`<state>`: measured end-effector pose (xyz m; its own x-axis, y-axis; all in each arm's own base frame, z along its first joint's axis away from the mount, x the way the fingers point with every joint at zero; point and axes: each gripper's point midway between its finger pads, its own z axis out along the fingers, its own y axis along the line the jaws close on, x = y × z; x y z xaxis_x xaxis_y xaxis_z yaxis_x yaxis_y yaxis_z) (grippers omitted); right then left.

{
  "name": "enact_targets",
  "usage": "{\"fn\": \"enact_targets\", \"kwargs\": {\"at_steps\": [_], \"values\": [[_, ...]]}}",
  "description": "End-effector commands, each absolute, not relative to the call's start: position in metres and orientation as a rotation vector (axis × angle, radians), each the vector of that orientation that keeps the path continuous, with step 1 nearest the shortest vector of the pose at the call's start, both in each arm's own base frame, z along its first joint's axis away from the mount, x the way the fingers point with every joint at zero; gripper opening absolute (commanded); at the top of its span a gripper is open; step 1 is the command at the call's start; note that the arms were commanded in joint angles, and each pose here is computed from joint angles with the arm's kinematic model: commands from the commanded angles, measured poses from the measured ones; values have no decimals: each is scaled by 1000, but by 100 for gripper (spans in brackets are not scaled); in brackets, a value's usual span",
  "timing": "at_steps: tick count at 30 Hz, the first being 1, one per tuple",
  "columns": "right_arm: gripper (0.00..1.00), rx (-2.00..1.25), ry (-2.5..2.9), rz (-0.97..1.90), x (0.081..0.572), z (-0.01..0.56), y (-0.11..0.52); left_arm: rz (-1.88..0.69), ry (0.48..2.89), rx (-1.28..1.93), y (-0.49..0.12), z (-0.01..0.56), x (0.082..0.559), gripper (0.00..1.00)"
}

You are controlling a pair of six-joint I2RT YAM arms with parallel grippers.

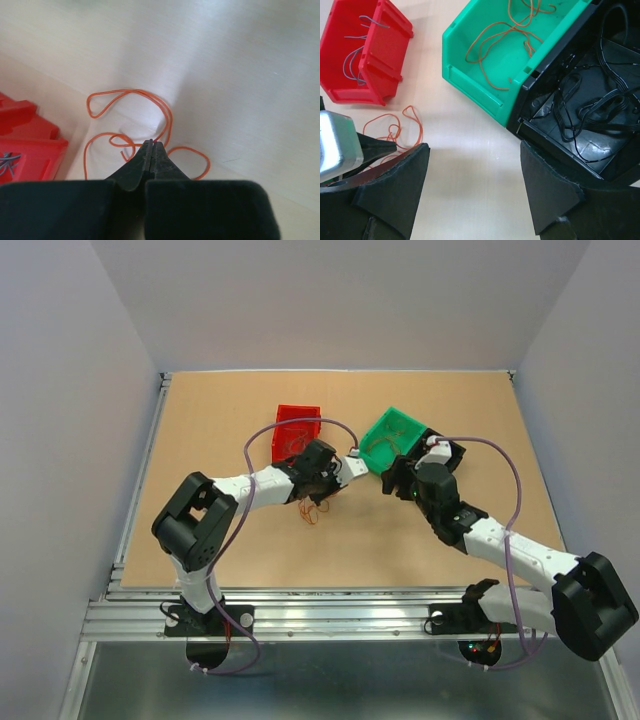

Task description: Untangle the cables

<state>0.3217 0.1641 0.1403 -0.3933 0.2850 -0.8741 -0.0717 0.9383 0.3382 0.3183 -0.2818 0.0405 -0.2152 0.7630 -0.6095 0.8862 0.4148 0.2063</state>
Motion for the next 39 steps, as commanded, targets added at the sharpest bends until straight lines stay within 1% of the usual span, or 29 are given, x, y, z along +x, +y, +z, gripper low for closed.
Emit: {"fn": "enact_targets", "kwargs": {"at_steps": [1,3,5,6,7,8,10,11,12,13,14,15,22,23,27,35,38,39], "values": [[79,163,1897,379,321,144,160,-373,1908,1426,-299,75,310,0],[79,150,1903,388,322,143,162,-423,1854,1443,-302,84,300,0],[79,126,1900,407,322,143,167,-434,1766,1403,-305,111,302,0],[79,103,1898,441,321,144,173,-423,1770,1386,-299,109,299,0],[80,91,1886,465,321,146,177,-405,1721,1337,-299,126,305,0],[80,73,1883,494,319,147,182,-358,1735,1298,-292,126,310,1],[80,63,1874,520,319,148,186,-320,1784,1246,-287,121,317,31],[80,57,1869,533,319,149,188,-294,1805,1219,-287,124,326,49],[80,58,1870,536,319,149,189,-292,1838,1219,-287,120,327,54],[80,58,1867,537,320,150,189,-300,1923,1230,-284,100,324,58],[80,62,1869,535,320,149,189,-308,1937,1226,-288,101,326,61],[80,64,1871,529,321,148,188,-323,2008,1254,-285,84,319,69],[80,79,1866,517,321,148,185,-285,2114,1170,-281,74,326,70],[80,80,1865,520,321,149,185,-284,2126,1170,-281,71,326,70],[80,87,1861,525,320,151,185,-280,2173,1174,-282,58,328,63],[80,86,1862,523,321,150,185,-272,2208,1173,-281,41,335,63],[80,85,1861,525,320,150,185,-267,2221,1180,-281,34,338,52],[80,85,1861,525,320,150,185,-268,2226,1188,-282,31,338,40]]}}
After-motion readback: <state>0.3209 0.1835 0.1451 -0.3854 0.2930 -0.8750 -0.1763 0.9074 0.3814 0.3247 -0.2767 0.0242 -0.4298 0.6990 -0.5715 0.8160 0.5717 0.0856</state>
